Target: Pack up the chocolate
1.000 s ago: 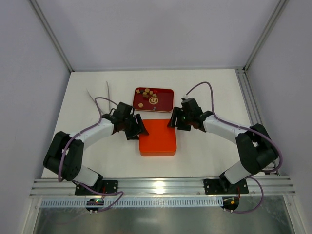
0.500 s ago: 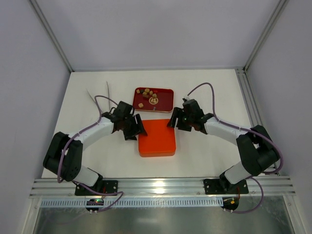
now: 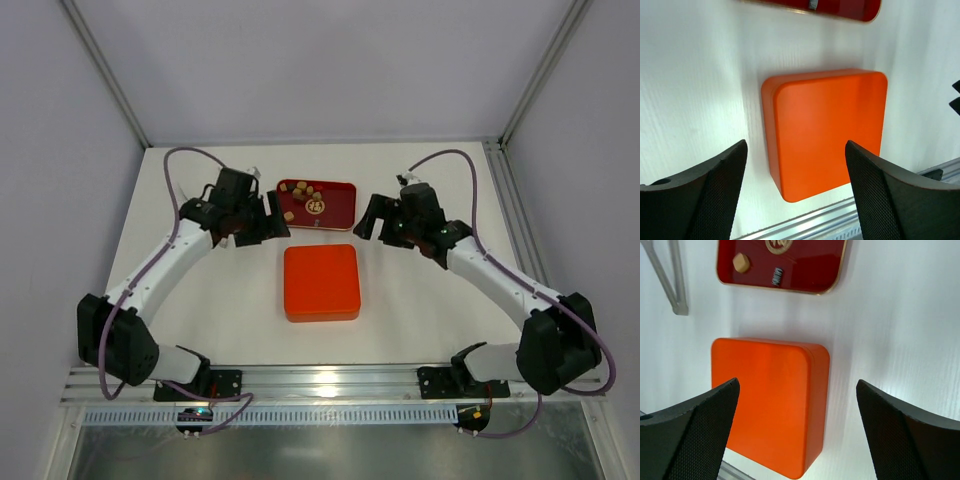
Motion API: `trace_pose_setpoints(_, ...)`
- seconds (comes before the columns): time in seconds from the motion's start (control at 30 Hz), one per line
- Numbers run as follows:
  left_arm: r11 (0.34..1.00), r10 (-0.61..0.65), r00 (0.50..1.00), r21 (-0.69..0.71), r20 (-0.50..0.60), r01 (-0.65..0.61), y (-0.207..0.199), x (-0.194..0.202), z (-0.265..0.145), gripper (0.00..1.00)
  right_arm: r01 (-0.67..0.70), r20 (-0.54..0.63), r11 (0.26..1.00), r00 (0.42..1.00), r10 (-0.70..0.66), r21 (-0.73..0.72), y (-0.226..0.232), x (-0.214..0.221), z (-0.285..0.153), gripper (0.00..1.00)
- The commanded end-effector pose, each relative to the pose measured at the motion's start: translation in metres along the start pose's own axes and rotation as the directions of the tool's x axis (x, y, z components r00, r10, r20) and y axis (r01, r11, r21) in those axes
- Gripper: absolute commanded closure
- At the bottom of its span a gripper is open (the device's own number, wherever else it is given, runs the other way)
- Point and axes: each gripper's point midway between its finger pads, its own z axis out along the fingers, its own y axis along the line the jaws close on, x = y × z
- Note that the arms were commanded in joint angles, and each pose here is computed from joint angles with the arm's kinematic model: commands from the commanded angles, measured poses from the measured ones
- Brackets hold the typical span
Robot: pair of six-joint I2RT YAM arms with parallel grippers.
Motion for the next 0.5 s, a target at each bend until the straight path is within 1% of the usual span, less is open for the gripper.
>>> trace_pose_setpoints(0.0, 0.995, 0.097, 0.983, -0.018, 0.154, -0.095, -0.001, -0.033, -0.052, 0.22, 0.073, 0.147, 0.997, 0.987, -0.068, -0.032, 0.019, -0.046, -0.040, 0.00)
trace_pose_setpoints(0.03, 0.994, 0.106, 0.979, -0.022, 0.174, -0.104, 0.000, -0.036, -0.059, 0.21, 0.079, 0.196, 0.996, 0.978, -0.071, -0.033, 0.022, -0.057, -0.056, 0.00)
trace_pose_setpoints(0.1, 0.992, 0.125, 0.965, -0.028, 0.233, -0.122, 0.000, -0.043, -0.078, 0.20, 0.082, 0.241, 0.996, 0.968, -0.075, -0.019, 0.019, -0.066, -0.071, 0.00)
trace_pose_setpoints(0.13, 0.991, 0.135, 0.958, -0.040, 0.252, -0.129, 0.002, -0.045, -0.085, 0.19, 0.081, 0.282, 0.997, 0.956, -0.081, 0.012, 0.016, -0.075, -0.081, 0.00)
trace_pose_setpoints(0.17, 0.991, 0.137, 0.954, -0.040, 0.268, -0.131, 0.001, -0.046, -0.091, 0.19, 0.082, 0.309, 0.996, 0.947, -0.084, 0.021, 0.014, -0.078, -0.095, 0.00)
trace_pose_setpoints(0.23, 0.990, 0.142, 0.942, -0.027, 0.303, -0.140, -0.001, -0.045, -0.106, 0.19, 0.086, 0.342, 0.995, 0.935, -0.096, 0.045, 0.010, -0.081, -0.110, 0.00)
trace_pose_setpoints(0.27, 0.990, 0.143, 0.942, -0.025, 0.305, -0.142, 0.000, -0.043, -0.110, 0.19, 0.079, 0.373, 0.994, 0.923, -0.099, 0.069, 0.006, -0.083, -0.122, 0.00)
trace_pose_setpoints(0.33, 0.990, 0.142, 0.928, -0.044, 0.344, -0.136, 0.005, -0.042, -0.123, 0.18, 0.073, 0.390, 0.992, 0.914, -0.107, 0.103, -0.003, -0.081, -0.130, 0.00)
trace_pose_setpoints(0.4, 0.989, 0.145, 0.925, -0.052, 0.352, -0.135, 0.010, -0.037, -0.128, 0.18, 0.058, 0.422, 0.988, 0.900, -0.113, 0.140, -0.014, -0.081, -0.143, 0.00)
trace_pose_setpoints(0.47, 0.990, 0.143, 0.921, -0.055, 0.363, -0.133, 0.013, -0.033, -0.134, 0.17, 0.047, 0.429, 0.986, 0.896, -0.113, 0.162, -0.021, -0.076, -0.147, 0.00)
